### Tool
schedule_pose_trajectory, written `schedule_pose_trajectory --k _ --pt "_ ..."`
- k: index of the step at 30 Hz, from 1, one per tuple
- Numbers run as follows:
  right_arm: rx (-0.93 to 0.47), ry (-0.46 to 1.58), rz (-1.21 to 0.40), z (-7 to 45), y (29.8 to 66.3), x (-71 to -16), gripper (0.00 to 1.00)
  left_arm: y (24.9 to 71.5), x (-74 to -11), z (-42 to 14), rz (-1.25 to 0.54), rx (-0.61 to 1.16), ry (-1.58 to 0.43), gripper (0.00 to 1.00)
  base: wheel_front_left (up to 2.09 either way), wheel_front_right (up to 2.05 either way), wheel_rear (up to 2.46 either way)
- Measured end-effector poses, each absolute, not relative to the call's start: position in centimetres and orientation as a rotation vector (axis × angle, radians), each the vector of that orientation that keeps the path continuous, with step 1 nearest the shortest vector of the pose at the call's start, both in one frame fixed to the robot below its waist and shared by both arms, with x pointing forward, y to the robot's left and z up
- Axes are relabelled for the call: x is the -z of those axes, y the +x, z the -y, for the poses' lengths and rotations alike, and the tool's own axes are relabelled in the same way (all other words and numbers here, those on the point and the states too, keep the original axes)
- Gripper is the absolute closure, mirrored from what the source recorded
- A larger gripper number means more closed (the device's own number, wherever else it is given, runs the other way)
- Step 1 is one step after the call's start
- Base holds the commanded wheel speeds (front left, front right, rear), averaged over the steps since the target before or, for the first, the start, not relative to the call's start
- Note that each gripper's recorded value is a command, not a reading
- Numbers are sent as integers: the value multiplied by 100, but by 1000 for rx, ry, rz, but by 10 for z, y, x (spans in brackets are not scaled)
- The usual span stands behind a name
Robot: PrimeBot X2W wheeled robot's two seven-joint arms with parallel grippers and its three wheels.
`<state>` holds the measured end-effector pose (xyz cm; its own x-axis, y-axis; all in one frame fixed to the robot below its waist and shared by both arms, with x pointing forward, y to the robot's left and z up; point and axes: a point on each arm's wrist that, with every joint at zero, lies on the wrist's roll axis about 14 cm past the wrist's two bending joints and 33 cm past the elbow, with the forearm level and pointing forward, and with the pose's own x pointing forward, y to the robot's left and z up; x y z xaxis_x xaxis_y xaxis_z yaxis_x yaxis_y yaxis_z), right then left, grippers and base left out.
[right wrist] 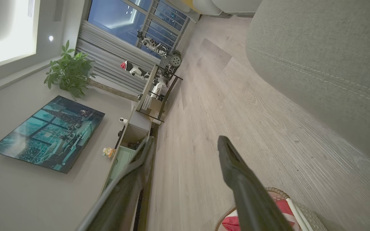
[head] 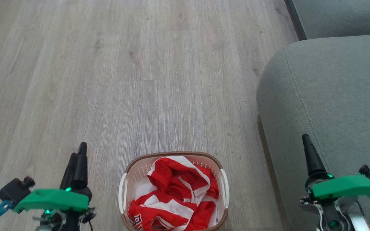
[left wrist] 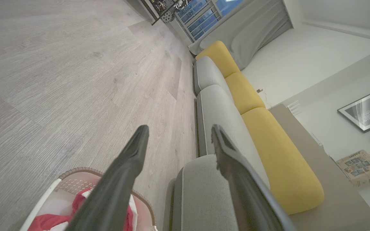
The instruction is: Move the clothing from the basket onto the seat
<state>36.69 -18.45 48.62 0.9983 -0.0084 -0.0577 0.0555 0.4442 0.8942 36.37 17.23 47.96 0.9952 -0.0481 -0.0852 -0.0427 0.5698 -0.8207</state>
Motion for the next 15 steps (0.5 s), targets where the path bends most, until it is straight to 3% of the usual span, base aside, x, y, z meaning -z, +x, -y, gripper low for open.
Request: schedule_pose_trajectory --k 15 --pt "16 855 -42 182 367 -488 0 364 -481 -172 -90 9 -765 0 0 0 0"
